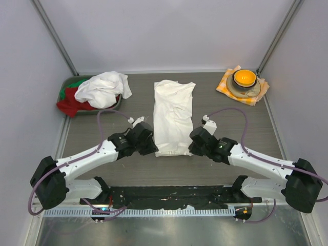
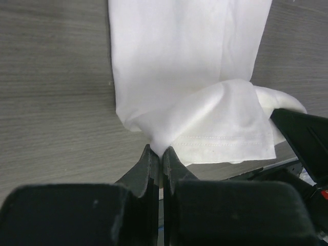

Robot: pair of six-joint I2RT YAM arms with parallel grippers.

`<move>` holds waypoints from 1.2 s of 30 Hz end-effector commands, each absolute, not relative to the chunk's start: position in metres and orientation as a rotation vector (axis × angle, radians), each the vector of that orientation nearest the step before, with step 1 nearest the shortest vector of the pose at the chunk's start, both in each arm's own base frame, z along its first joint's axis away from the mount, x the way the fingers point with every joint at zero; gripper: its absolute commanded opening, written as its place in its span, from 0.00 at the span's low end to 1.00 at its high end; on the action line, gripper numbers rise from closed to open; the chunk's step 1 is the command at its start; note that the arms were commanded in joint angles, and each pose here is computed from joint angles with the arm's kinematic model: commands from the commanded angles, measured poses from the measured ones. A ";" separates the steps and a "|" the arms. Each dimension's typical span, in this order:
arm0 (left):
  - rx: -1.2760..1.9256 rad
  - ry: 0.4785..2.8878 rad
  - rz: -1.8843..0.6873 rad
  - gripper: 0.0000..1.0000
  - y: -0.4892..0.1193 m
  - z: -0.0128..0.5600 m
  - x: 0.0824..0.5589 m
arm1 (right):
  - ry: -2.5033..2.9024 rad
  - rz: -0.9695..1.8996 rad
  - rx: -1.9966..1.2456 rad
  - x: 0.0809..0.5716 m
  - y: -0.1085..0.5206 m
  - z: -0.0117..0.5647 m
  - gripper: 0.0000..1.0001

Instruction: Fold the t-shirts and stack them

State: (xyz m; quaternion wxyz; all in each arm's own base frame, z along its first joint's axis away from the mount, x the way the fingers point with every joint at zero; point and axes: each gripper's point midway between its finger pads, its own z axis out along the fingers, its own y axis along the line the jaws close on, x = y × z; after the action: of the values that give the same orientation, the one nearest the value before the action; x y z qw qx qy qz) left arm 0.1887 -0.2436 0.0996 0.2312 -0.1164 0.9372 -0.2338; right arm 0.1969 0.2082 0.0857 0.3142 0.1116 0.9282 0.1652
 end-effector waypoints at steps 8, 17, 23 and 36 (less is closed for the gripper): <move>-0.242 2.528 -0.678 0.00 -0.267 0.122 0.254 | 2.353 0.450 0.303 0.281 0.213 0.115 0.01; -0.274 2.535 -0.662 0.00 -0.261 0.120 0.300 | 2.366 0.440 0.339 0.329 0.212 0.108 0.01; -0.291 2.526 -0.665 0.00 -0.261 0.121 0.326 | 2.382 0.448 0.372 0.348 0.209 0.098 0.01; -0.411 2.526 -0.664 0.56 -0.257 0.094 0.416 | 2.340 0.465 0.528 0.444 0.197 0.088 0.28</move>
State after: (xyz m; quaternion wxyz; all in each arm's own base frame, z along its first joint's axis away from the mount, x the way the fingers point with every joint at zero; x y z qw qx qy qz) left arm 0.3648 -0.2605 0.0702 0.2075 -0.1371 0.9442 -0.2160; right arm 0.3869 0.1949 0.0591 0.2953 0.1858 0.9257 0.1459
